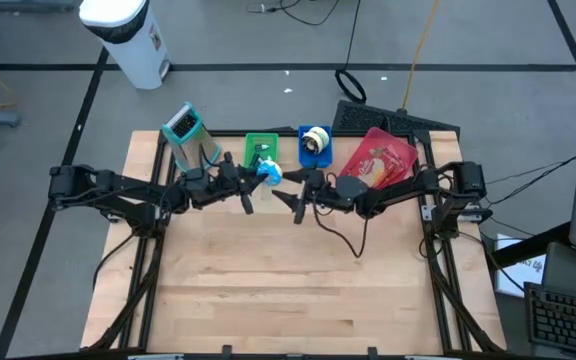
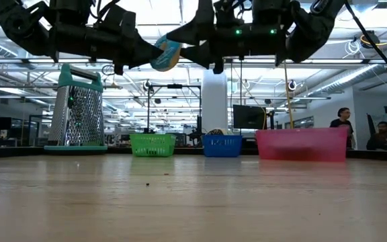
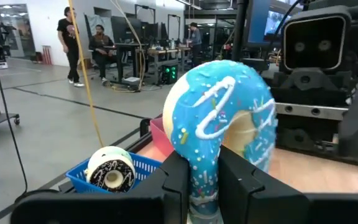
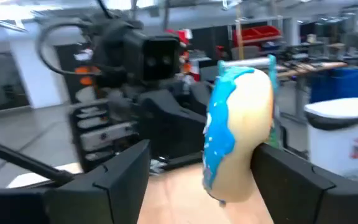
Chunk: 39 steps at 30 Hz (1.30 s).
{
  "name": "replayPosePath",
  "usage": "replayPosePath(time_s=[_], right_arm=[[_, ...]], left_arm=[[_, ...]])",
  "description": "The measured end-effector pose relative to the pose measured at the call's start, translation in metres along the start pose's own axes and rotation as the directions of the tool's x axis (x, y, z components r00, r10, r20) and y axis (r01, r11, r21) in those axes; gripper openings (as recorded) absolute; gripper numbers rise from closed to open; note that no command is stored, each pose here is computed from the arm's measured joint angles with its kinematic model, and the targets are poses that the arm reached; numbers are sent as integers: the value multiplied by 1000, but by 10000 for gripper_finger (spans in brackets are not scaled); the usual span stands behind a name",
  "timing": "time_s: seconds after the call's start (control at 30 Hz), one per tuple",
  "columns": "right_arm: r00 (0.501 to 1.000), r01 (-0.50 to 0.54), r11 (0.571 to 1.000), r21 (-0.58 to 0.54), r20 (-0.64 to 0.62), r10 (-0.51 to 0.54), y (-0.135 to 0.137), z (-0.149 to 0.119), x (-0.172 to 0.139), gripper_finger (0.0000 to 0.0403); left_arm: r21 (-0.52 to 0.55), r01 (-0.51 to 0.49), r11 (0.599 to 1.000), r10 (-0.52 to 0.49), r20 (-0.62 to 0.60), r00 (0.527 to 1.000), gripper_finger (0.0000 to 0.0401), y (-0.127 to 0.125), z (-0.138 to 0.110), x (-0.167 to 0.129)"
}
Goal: Pick & Place Food Item
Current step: Put the blue donut into the blue bin
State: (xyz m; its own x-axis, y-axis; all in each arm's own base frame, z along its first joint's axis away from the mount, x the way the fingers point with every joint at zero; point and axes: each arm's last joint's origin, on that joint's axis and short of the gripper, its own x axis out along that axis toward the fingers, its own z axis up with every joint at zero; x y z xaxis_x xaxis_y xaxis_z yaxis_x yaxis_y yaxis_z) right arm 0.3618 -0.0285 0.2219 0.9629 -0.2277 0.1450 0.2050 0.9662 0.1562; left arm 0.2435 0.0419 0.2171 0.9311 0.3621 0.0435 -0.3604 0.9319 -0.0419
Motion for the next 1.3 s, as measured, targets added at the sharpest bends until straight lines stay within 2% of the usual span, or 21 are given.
replayPosePath(time_s=[0.27,0.53,0.7,0.9,1.03,1.17,1.3], right_arm=[[989,133,991,-36,-55,-134,-4,-6,0,250],[994,77,996,-35,-72,-79,-3,-7,0,240],[994,74,997,-35,-72,-76,-2,-7,0,197],[995,72,997,-35,-72,-74,-2,-7,0,117],[995,71,997,-35,-73,-74,-2,-7,0,69],[994,72,997,-38,-75,-75,-2,-7,0,34],[992,76,996,-45,-102,-80,-3,-10,0,18]], left_arm=[[1,40,999,-40,-8,999,58,-2,-1,0],[4,64,998,-64,-8,998,58,-4,-1,0],[3,63,998,-63,-8,998,58,-4,-1,0],[-3,54,999,-54,-8,999,61,-4,-1,0],[-16,54,998,-54,-14,998,94,-4,-1,0],[-35,56,998,-56,-4,998,158,-3,2,-2],[-53,61,997,-59,44,997,221,-2,17,-11]])
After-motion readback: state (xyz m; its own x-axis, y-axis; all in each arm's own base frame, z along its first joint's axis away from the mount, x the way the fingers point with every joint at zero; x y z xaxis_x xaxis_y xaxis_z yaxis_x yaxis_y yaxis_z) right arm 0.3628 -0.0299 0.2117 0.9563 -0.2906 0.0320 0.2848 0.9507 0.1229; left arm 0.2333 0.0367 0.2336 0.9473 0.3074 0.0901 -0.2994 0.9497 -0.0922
